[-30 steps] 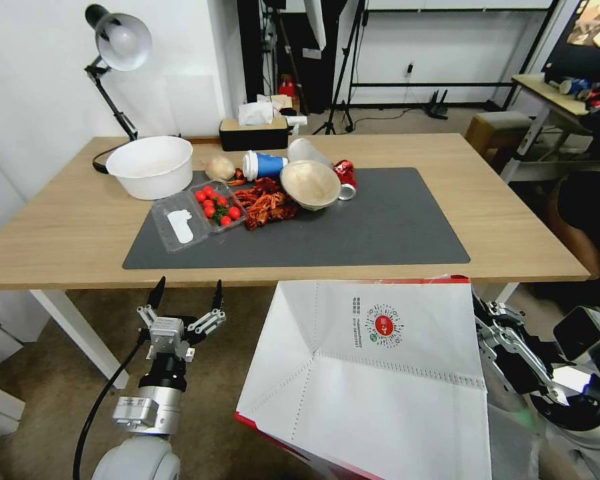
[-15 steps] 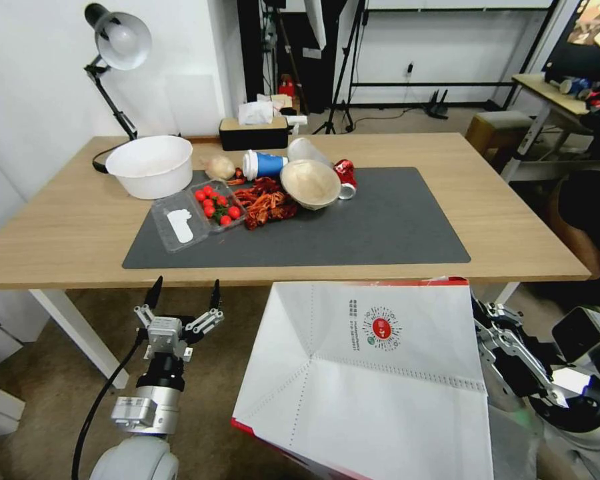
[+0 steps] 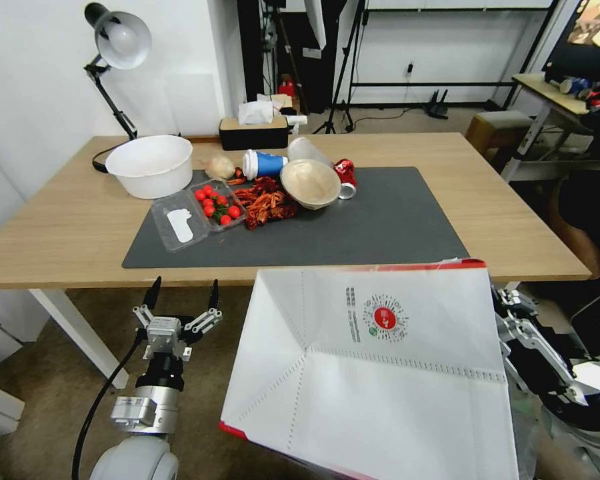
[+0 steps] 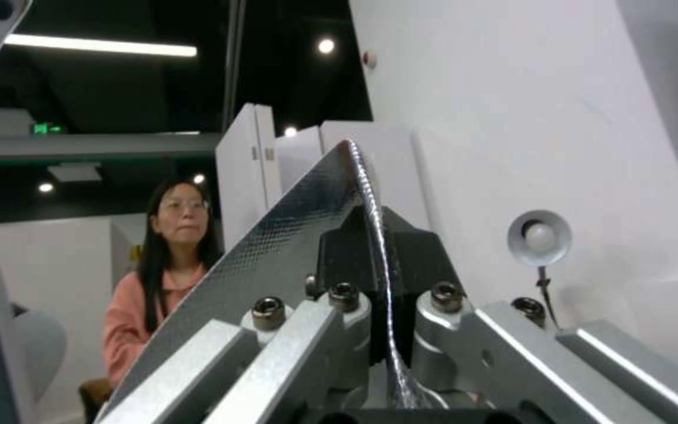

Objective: Pick up the food delivery bag from the floor and place it on the table.

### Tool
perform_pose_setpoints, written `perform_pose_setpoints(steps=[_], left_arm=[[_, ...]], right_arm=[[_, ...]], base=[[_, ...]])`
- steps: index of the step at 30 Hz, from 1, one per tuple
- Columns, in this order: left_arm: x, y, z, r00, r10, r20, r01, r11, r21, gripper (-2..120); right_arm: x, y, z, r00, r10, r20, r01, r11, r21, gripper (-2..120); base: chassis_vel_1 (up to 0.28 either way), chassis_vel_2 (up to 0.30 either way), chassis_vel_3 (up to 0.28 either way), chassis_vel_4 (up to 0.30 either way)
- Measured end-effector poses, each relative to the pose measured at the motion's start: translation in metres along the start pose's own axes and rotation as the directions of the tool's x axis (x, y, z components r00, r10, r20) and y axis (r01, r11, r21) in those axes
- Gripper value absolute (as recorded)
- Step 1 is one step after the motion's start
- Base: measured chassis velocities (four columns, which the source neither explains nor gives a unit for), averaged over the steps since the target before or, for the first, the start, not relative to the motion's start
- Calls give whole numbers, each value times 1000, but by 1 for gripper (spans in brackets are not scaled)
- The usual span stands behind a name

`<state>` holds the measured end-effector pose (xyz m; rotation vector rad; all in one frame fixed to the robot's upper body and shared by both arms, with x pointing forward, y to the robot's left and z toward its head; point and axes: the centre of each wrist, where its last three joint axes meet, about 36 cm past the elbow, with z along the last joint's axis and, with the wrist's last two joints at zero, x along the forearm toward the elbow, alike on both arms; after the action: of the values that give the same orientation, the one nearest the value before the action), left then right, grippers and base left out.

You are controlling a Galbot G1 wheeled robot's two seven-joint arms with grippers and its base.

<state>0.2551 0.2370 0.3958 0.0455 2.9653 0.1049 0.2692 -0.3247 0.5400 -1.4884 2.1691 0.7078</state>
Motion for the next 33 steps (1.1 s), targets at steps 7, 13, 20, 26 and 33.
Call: perform_pose_setpoints(steps=[7,13,20,26,33], left_arm=[[-2,-1,3,1000,9,-4,-9,1000,0,100],[-4,-1,7,1000,23,-10,-23,1000,-5,100],[-3,0,8,1000,26,-16,-26,1000,-12,100],[-2,-1,7,999,30,-18,-30,999,-18,100],[-1,-4,8,999,32,-20,-32,999,-19,100]], right_arm=[[-8,3,-6,997,65,47,-66,997,27,0],[-21,3,-23,990,117,83,-123,990,63,0],[-39,1,-33,977,161,139,-175,980,92,0],[-50,-3,-40,966,202,162,-221,969,111,0],[-60,-8,-51,949,252,187,-279,951,135,0]], base=[[0,0,0,0],[0,0,0,0],[0,0,0,0],[0,0,0,0],[0,0,0,0]])
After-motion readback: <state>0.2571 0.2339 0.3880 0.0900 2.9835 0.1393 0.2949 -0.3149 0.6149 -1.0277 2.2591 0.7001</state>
